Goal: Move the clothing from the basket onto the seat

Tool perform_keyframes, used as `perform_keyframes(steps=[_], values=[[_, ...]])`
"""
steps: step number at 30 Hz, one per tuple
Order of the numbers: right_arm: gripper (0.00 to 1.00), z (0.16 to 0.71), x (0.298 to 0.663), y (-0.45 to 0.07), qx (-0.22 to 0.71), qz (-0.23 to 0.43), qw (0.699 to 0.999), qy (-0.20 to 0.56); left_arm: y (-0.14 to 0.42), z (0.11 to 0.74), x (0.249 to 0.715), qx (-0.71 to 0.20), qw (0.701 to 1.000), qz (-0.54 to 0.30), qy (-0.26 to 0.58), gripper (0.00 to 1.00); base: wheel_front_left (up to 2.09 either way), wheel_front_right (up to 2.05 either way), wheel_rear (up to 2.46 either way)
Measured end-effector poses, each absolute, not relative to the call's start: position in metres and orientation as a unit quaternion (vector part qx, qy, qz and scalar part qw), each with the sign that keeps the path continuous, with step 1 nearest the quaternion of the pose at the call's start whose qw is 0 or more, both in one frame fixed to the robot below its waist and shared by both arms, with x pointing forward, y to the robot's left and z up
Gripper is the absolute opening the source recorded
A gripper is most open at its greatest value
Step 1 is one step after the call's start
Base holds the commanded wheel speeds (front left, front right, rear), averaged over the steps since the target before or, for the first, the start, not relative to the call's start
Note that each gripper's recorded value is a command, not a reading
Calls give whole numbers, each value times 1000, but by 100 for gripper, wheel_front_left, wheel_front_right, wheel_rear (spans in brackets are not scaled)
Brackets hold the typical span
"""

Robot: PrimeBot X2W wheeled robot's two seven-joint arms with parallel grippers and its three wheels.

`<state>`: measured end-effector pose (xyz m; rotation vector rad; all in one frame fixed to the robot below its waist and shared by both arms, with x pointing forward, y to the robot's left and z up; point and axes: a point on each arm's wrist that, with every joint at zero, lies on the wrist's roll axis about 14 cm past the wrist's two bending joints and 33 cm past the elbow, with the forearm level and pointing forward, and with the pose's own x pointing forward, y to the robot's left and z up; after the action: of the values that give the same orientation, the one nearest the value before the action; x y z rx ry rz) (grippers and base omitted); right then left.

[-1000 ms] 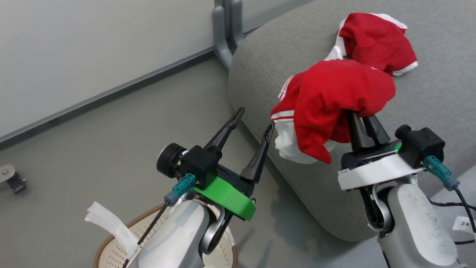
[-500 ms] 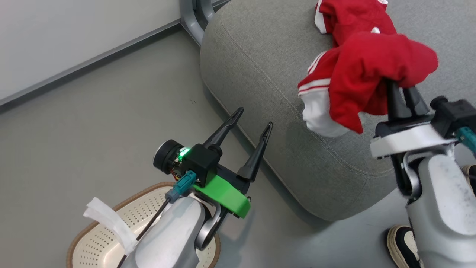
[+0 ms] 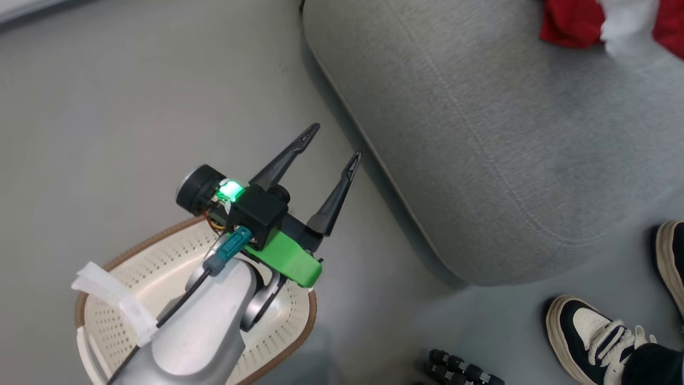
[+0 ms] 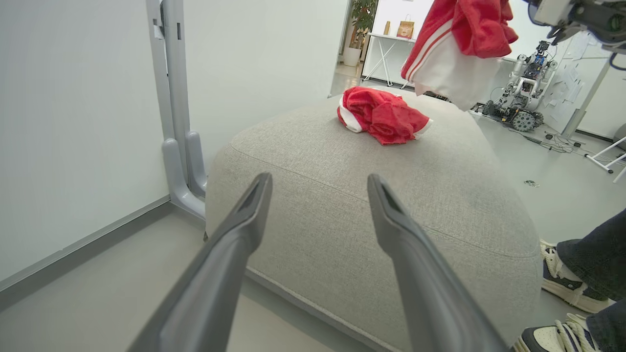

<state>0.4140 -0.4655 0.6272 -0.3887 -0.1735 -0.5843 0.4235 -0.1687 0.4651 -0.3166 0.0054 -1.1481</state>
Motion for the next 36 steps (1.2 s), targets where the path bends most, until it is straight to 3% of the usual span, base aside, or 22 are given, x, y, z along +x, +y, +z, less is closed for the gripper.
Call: perform_keyframes(steps=[13, 14, 15, 25, 36], values=[[0, 601, 465, -521, -208, -358, 909, -49, -119, 394, 458, -141, 856, -495, 53, 100, 0, 0, 0], [22, 591, 468, -522, -201, -362, 909, -42, -115, 388, 460, -141, 858, -490, 58, 100, 0, 0, 0], [100, 580, 471, -522, -196, -363, 910, -31, -111, 383, 461, -142, 861, -485, 63, 100, 0, 0, 0], [100, 481, 472, -494, -147, -350, 924, 46, -76, 352, 467, -134, 882, -440, 102, 100, 0, 0, 0], [100, 471, 457, -423, -98, -275, 956, 16, -59, 374, 470, -126, 902, -403, 92, 100, 0, 0, 0]])
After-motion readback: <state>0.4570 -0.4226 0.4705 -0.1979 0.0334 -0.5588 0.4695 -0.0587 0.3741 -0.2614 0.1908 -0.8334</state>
